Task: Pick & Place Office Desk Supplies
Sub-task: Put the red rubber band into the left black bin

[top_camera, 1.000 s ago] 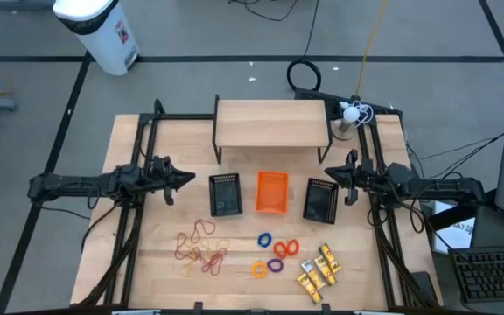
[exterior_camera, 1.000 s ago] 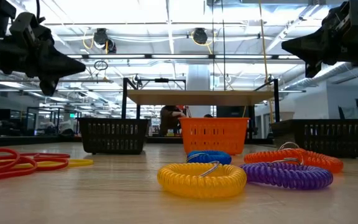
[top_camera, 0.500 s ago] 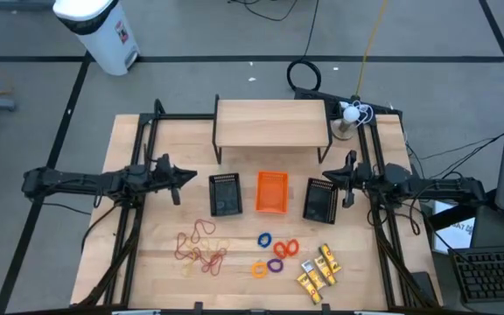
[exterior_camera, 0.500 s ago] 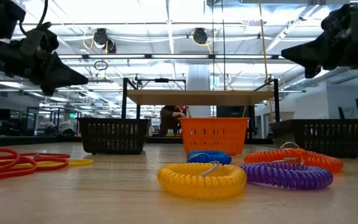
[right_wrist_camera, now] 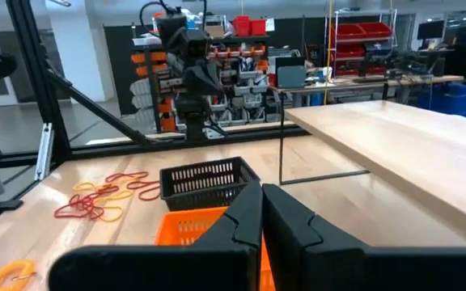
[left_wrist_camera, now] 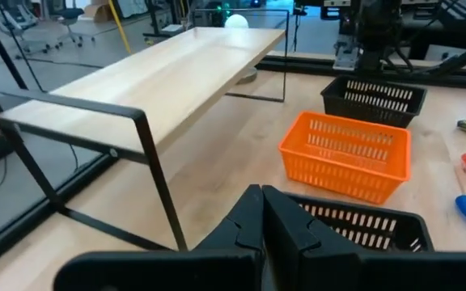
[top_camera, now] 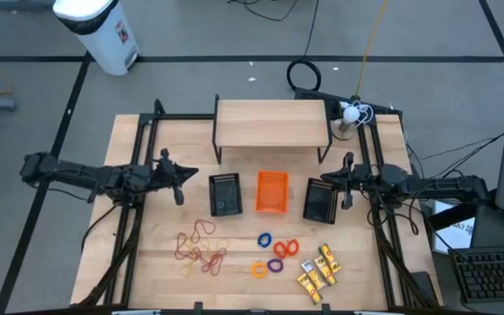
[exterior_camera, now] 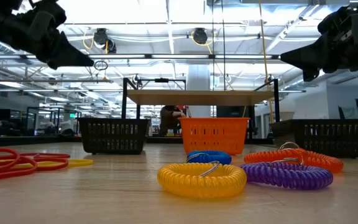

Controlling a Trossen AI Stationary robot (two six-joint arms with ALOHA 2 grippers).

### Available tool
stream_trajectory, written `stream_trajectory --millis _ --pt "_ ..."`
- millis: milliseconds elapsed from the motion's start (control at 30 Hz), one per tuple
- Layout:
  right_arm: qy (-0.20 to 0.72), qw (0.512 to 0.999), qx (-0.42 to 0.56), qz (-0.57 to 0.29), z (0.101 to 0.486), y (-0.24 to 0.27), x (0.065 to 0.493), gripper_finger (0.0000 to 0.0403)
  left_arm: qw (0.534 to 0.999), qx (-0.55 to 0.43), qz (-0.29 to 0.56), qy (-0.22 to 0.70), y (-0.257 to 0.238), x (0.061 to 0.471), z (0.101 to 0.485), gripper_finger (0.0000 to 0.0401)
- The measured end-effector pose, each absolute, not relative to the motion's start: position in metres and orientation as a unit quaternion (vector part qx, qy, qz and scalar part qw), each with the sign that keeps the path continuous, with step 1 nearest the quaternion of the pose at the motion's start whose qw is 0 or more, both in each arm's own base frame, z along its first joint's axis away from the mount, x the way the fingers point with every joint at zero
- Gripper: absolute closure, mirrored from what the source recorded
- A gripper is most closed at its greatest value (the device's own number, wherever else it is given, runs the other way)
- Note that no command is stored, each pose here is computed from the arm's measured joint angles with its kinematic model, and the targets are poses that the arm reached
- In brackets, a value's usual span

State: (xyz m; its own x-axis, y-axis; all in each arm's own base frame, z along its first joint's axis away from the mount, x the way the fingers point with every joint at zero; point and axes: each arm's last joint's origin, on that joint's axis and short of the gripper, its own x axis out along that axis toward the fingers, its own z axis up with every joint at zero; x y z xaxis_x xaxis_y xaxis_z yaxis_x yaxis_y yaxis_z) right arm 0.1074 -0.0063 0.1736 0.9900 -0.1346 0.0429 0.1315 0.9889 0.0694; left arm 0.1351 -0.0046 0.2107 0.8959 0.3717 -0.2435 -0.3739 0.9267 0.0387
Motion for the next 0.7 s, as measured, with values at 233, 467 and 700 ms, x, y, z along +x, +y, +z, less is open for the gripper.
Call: stream_trajectory --millis 233,467,700 --pt "-0.017 0.997 0.032 -0.066 0.172 -0.006 0.108 0.0403 0.980 0.012 0.169 0.107 -0.014 0.139 0.214 0.0400" --pt "-0.031 0.997 0.019 -0.067 0.175 -0.006 0.107 0.0403 0.980 -0.035 0.163 0.112 -0.025 0.136 0.210 0.0400" --pt "-0.030 0.997 -0.011 -0.069 0.175 -0.006 0.107 0.0403 0.980 -0.039 0.138 0.136 -0.038 0.141 0.212 0.0400"
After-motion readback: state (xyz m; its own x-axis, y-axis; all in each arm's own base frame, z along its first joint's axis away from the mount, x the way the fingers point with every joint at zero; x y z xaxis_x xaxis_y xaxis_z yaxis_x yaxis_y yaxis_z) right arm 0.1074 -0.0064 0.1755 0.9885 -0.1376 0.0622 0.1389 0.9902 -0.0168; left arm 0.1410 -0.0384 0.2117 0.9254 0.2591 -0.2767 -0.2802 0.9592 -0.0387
